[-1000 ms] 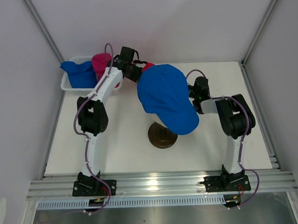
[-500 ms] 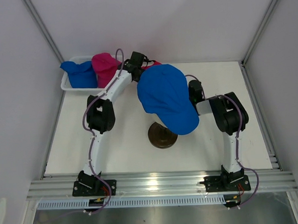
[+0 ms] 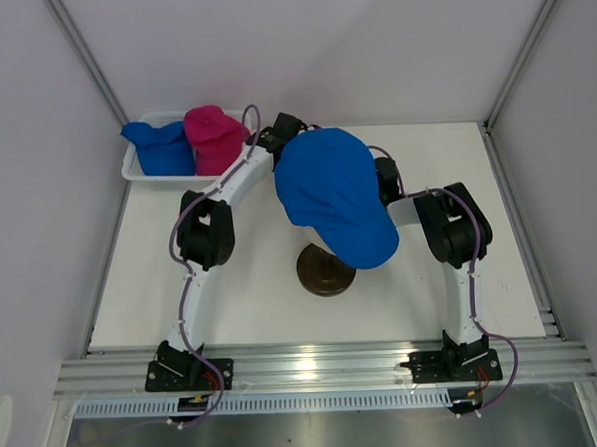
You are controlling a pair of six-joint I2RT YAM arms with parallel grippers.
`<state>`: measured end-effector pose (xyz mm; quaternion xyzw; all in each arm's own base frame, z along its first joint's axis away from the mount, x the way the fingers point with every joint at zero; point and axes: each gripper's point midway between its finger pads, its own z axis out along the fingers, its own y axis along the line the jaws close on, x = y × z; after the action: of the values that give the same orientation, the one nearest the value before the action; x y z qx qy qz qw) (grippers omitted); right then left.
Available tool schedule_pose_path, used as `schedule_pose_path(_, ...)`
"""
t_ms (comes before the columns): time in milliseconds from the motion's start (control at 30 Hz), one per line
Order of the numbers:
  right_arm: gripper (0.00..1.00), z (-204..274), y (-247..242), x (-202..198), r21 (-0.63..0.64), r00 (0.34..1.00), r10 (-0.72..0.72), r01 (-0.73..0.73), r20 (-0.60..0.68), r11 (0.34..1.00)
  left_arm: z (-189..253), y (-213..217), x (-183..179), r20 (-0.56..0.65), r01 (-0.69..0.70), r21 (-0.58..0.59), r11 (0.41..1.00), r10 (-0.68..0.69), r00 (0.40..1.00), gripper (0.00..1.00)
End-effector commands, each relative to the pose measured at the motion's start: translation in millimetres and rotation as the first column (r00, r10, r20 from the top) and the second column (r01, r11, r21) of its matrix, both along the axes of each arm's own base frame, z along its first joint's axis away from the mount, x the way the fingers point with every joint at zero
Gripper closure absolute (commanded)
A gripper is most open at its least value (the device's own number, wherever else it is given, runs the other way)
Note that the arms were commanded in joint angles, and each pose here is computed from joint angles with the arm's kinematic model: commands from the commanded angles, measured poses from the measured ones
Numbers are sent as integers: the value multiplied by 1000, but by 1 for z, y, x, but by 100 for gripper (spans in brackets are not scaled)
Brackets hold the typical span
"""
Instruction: Stack the hats
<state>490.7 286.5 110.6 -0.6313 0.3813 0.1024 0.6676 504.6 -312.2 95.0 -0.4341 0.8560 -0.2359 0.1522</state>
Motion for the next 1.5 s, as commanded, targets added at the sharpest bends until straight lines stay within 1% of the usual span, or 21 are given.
schedule_pose_path(0, 100, 22, 3, 14, 12, 998, -32, 31, 56, 999, 41, 2, -11, 43, 10, -26, 1000, -9, 999, 99)
schedule_pose_path(233, 100, 8, 0, 17, -43, 997, -82, 82, 9, 996, 61, 5, -11, 107, 14, -24, 1000, -12, 994, 99)
schedule_pose_path(267, 97, 7, -1, 19, -48, 995, -95, 96, 6, 994, 64, 6, -11, 114, 16, -22, 1000, -14, 993, 99)
schedule_pose_path(300, 81, 8, -5, 24, -61, 992, -123, 124, 19, 990, 71, 5, -12, 123, 16, -26, 1000, -12, 992, 99)
schedule_pose_path(333, 55, 6, -5, 25, -75, 991, -131, 132, 25, 988, 70, 9, -11, 128, 2, -5, 1000, -2, 992, 99)
schedule_pose_path(367, 50, 3, -7, 26, -90, 990, -139, 141, 21, 986, 68, 10, -13, 122, -3, 7, 1000, 3, 993, 99)
schedule_pose_path(400, 38, 3, -9, 28, -96, 988, -154, 156, 28, 983, 70, 11, -13, 130, -11, 15, 1000, 9, 991, 99)
schedule_pose_path(467, 36, 5, -10, 29, -90, 985, -172, 174, 34, 981, 68, 10, -18, 109, -17, 20, 1000, 15, 994, 99)
schedule_pose_path(567, 39, 9, -10, 33, -76, 979, -203, 205, 29, 976, 65, 12, -27, 82, -42, 36, 998, 39, 996, 99)
schedule_pose_path(767, 61, 5, -14, 37, -109, 974, -229, 228, 5, 968, 63, 25, -30, 95, -79, 118, 990, 68, 993, 99)
schedule_pose_path(867, 86, 4, -11, 34, -110, 977, -215, 213, -11, 971, 59, 22, -29, 86, -74, 109, 991, 64, 994, 99)
schedule_pose_path(900, 100, 3, -10, 32, -113, 977, -211, 208, -16, 972, 57, 19, -30, 83, -65, 105, 992, 56, 995, 99)
schedule_pose_path(1067, 100, 10, -7, 32, -52, 970, -224, 220, -94, 974, 52, 12, -31, 82, -21, 100, 995, 13, 997, 99)
schedule_pose_path(1100, 100, 12, -7, 33, -18, 962, -233, 233, -146, 972, 53, 13, -30, 88, -17, 100, 995, 9, 996, 99)
schedule_pose_path(1167, 100, 22, -12, 39, 41, 952, -253, 264, -173, 964, 52, 20, -29, 82, -18, 93, 995, 11, 997, 80)
schedule_pose_path(1200, 100, 21, -14, 42, 86, 931, -267, 296, -250, 951, 58, 22, -28, 91, -20, 79, 997, 12, 996, 73)
schedule_pose_path(1233, 100, 34, -17, 50, 143, 924, -283, 326, -257, 934, 64, 23, -24, 111, -13, 62, 998, 6, 994, 60)
schedule_pose_path(1300, 100, 40, -30, 63, 196, 892, -324, 395, -314, 897, 61, 36, -23, 99, -15, 46, 999, 10, 995, 52)
schedule_pose_path(1333, 100, 46, -32, 67, 245, 877, -315, 416, -362, 876, 70, 41, -21, 122, -11, 37, 999, 6, 993, 46)
schedule_pose_path(1400, 100, 52, -45, 78, 286, 845, -346, 478, -408, 830, 61, 62, -22, 102, -29, 54, 998, 23, 994, 42)
schedule_pose_path(1467, 100, 61, -56, 89, 324, 809, -360, 534, -466, 781, 70, 83, -19, 131, -56, 48, 997, 50, 990, 35)
